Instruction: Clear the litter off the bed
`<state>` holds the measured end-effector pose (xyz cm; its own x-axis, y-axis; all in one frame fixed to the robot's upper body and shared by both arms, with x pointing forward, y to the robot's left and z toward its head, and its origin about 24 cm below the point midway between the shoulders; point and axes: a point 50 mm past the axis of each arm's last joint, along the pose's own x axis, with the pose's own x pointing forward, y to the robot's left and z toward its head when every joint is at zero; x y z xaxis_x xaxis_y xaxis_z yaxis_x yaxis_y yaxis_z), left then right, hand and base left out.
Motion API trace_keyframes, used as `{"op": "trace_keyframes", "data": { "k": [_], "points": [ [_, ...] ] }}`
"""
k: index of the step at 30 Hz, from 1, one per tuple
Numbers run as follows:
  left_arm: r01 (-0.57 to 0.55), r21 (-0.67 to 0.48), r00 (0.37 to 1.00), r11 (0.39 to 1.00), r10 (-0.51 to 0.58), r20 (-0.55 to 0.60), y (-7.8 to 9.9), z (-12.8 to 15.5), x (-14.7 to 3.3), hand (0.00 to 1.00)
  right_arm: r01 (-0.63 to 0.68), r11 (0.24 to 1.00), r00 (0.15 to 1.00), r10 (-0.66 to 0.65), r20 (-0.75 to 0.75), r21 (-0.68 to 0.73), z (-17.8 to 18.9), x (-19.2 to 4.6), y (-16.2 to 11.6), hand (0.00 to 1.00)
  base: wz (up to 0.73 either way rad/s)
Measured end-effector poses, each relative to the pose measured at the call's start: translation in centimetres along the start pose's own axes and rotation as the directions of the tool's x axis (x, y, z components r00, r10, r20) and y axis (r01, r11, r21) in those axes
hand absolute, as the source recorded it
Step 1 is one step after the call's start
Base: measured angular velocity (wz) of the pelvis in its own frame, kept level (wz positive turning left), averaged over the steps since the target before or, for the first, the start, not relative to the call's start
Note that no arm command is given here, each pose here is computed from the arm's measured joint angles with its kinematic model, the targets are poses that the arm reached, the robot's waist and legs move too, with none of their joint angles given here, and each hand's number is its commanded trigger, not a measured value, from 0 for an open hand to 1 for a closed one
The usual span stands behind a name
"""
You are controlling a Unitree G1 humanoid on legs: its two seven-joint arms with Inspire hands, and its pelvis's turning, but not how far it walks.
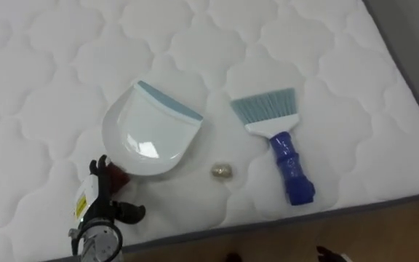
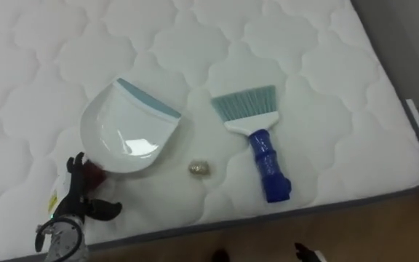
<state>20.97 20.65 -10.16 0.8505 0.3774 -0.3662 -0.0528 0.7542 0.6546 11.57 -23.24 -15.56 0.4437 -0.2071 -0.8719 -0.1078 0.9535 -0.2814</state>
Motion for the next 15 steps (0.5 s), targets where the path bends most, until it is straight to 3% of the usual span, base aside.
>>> {"op": "trace_keyframes", "data": {
  "k": [15],
  "points": [
    [-0.002, 0.013, 1.0, 1.0, 0.002, 0.002, 0.06, -0.09, 0.0, 0.0, -0.006, 1.0, 1.0, 0.006, -0.001, 0.026, -0.09, -0.01, -0.11, 0.0, -0.01]
  ]
}}
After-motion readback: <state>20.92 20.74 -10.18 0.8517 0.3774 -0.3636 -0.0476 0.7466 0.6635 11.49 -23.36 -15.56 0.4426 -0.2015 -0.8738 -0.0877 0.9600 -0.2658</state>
